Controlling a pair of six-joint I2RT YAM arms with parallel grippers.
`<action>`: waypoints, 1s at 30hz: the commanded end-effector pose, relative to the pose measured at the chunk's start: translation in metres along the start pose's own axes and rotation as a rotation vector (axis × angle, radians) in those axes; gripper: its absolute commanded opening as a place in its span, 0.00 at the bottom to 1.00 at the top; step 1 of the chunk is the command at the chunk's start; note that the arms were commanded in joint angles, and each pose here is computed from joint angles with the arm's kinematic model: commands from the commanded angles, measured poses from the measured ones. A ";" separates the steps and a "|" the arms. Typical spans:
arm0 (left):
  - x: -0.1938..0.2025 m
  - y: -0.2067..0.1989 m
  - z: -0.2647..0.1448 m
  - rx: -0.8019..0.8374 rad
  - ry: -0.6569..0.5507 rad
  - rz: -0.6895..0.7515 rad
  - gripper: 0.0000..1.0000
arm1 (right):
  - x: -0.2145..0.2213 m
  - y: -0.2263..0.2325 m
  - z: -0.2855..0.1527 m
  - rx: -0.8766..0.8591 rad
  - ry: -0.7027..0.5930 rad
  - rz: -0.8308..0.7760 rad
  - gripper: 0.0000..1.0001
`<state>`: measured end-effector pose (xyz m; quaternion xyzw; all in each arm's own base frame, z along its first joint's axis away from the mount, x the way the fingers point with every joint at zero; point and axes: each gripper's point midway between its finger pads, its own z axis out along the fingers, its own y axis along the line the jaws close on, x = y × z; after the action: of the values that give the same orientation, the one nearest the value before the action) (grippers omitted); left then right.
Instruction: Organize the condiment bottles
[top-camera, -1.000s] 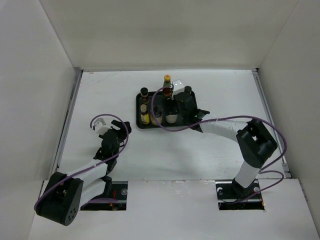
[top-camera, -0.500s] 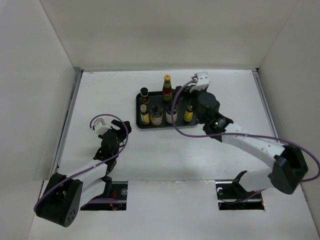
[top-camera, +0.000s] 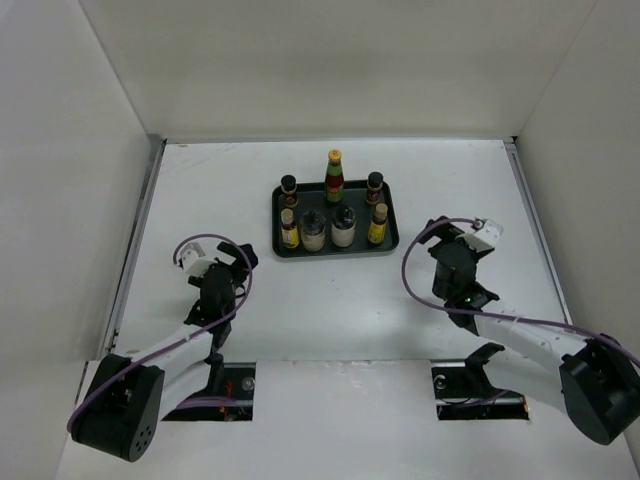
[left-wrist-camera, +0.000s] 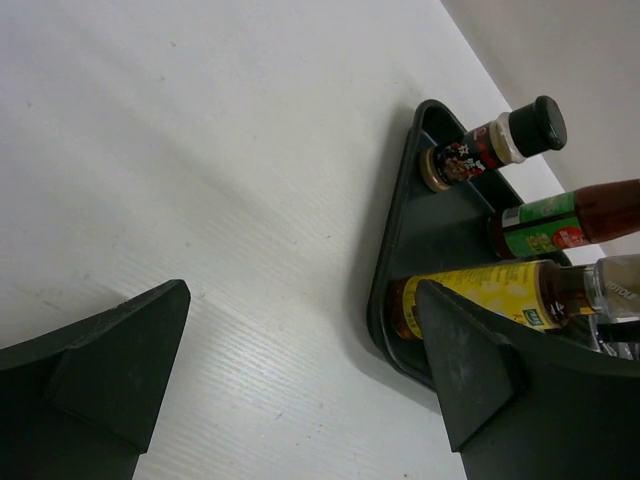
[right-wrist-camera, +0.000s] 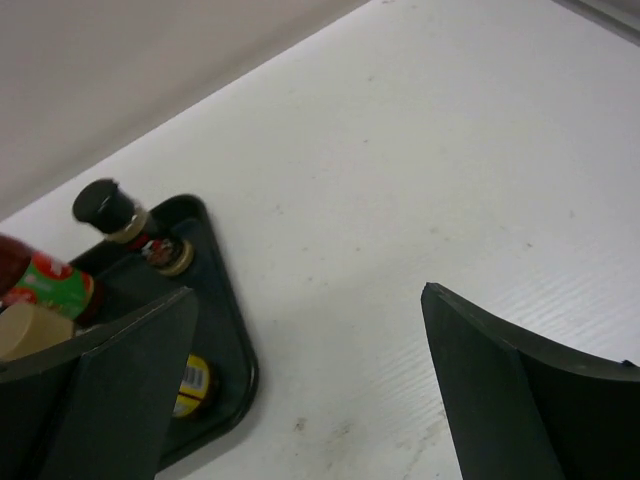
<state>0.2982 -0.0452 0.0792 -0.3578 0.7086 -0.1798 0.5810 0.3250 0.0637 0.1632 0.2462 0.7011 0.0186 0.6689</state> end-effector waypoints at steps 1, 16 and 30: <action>-0.016 -0.001 -0.001 0.012 -0.063 -0.027 1.00 | -0.016 -0.025 0.003 0.116 -0.068 0.210 1.00; -0.010 0.024 -0.005 -0.209 0.067 0.090 1.00 | 0.009 -0.026 0.013 0.083 0.056 0.359 1.00; -0.005 0.019 -0.002 -0.221 0.115 0.110 1.00 | 0.010 -0.017 0.013 0.051 0.077 0.352 1.00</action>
<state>0.2780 -0.0262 0.0525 -0.3680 0.7847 -0.0776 0.4928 0.3287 0.0455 0.1354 0.3774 0.6844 0.1092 0.6142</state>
